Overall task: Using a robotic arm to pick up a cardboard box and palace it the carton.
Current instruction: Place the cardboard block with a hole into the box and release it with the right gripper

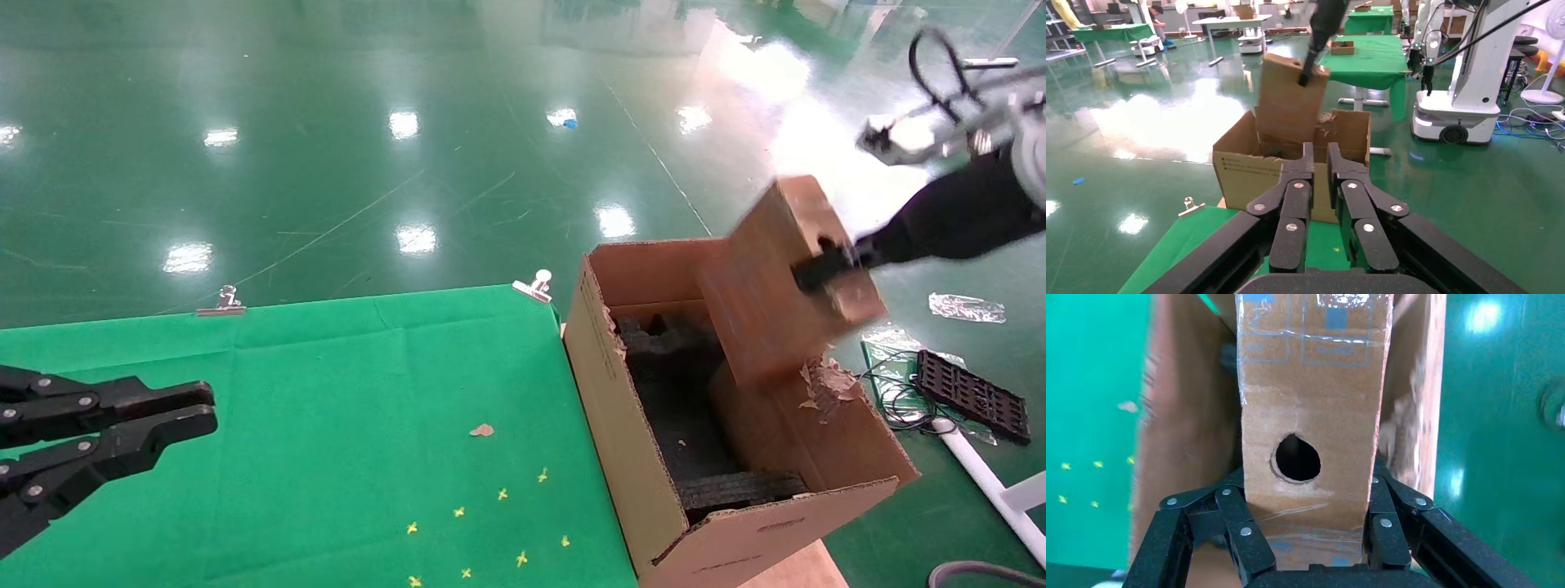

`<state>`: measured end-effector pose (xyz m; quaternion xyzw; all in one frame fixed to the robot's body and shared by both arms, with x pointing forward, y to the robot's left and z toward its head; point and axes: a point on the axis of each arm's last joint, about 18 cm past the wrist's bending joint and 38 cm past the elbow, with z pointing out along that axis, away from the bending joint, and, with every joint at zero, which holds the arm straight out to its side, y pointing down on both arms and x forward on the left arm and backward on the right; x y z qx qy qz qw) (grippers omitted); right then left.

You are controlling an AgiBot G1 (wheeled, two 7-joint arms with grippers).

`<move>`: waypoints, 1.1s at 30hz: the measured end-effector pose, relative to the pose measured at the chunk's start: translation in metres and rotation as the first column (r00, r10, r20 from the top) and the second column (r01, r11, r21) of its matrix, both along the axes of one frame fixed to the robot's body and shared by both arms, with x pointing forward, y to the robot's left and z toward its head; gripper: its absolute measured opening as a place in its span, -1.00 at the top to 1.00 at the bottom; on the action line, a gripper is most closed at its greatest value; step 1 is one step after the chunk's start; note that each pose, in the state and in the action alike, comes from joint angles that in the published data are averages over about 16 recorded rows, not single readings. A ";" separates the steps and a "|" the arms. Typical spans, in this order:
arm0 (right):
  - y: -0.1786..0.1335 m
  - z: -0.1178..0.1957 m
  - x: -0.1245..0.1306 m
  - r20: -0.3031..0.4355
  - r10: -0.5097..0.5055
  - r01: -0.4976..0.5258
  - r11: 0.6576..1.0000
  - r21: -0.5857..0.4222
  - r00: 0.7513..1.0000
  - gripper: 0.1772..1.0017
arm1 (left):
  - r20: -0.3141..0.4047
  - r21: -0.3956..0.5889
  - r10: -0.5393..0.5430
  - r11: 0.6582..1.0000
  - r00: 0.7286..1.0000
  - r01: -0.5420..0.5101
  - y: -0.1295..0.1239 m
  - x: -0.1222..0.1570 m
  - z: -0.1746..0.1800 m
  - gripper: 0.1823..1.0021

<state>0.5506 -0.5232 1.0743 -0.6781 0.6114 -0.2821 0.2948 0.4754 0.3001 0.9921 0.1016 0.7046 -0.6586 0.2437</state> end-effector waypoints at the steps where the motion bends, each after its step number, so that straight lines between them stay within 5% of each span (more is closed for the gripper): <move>1: -0.002 -0.005 0.001 -0.013 -0.010 0.010 1.000 0.005 1.000 0.66 | 0.000 0.000 0.000 1.000 1.000 0.000 0.000 0.000 0.000 0.89; 11: -0.021 -0.053 0.008 -0.126 -0.098 0.101 0.995 0.017 0.987 0.66 | 0.000 0.000 0.000 1.000 1.000 0.000 0.000 0.000 0.000 0.63; 33: -0.031 -0.134 0.050 -0.171 -0.189 0.187 0.982 -0.025 0.967 0.67 | 0.000 0.000 0.000 1.000 1.000 0.000 0.000 0.000 0.000 -0.57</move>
